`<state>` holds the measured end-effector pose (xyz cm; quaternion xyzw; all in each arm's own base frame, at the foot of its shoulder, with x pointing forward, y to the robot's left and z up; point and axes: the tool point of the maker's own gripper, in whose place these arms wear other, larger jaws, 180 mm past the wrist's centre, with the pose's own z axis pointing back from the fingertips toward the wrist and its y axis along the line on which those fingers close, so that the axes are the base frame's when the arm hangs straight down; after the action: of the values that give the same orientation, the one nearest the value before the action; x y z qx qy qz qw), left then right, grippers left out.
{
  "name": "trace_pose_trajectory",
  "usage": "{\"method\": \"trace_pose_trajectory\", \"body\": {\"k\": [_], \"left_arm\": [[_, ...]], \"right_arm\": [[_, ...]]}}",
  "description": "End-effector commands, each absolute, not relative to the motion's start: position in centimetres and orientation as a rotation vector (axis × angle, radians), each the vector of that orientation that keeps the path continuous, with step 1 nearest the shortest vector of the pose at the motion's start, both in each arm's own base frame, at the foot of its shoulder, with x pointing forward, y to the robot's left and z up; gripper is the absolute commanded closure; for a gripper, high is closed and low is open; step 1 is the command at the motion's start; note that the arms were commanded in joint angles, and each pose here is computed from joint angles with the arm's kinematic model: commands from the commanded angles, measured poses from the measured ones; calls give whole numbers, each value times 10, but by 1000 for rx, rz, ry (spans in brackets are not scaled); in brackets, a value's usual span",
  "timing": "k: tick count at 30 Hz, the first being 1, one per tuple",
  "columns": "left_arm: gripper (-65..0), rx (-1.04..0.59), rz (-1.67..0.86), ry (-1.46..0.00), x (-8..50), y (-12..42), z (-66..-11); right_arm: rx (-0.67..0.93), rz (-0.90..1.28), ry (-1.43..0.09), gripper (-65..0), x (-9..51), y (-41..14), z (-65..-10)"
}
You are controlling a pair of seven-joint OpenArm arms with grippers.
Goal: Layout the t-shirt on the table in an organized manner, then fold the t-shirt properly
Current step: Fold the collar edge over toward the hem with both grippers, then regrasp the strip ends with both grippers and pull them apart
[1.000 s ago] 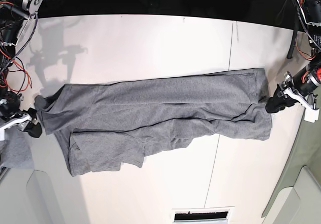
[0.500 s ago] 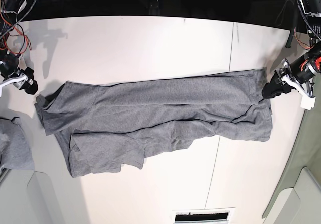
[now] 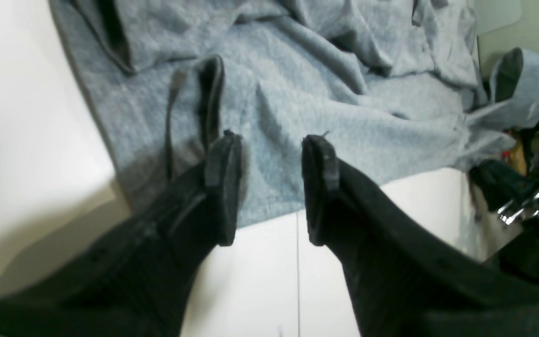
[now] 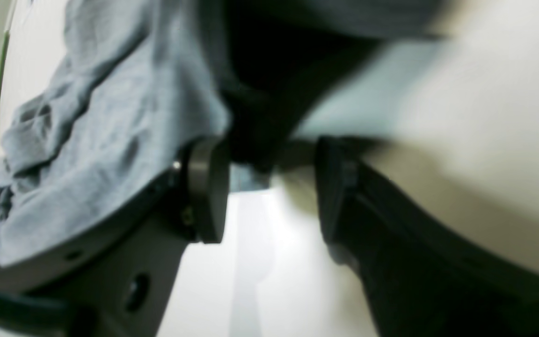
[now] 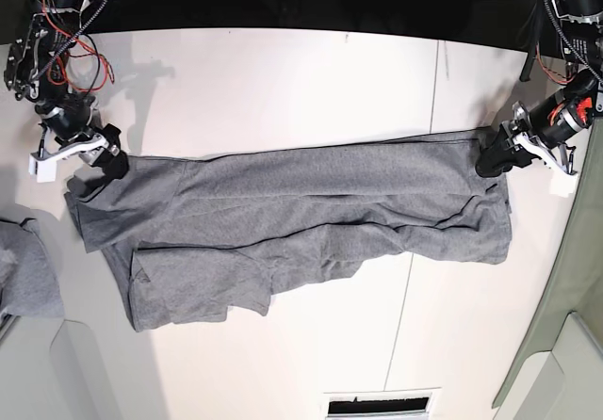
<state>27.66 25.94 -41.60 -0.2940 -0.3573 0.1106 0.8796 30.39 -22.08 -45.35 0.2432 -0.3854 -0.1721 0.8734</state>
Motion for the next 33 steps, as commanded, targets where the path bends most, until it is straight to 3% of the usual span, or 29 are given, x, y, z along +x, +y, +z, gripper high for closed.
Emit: {"method": "trace_pose_trajectory", "body": {"k": [1,4,6,10,23,33], "left_arm": [[-245,-605,213,-795,286,267,-402],[-245,-599,209,-790,286,267,-403],[-245,-598,209,-789,286,267,-403],[-245,-596,208,-788,285,267,-404],[-245,-589,204,-783,285,268,-405],[-245,-589,204,-783,285,268,-405]], "right_arm": [[513,-337,-868,-300,321,-223,-437],[538,-325,-885,-298,334,-209,-430],[554,-322,-901,-258,343,-204,-425],[573,-319,-937,0,357,-201,-412],[657,-217,-1081,0,428,-179,-339],[510,60,-992,-5,446,-136,-343]]}}
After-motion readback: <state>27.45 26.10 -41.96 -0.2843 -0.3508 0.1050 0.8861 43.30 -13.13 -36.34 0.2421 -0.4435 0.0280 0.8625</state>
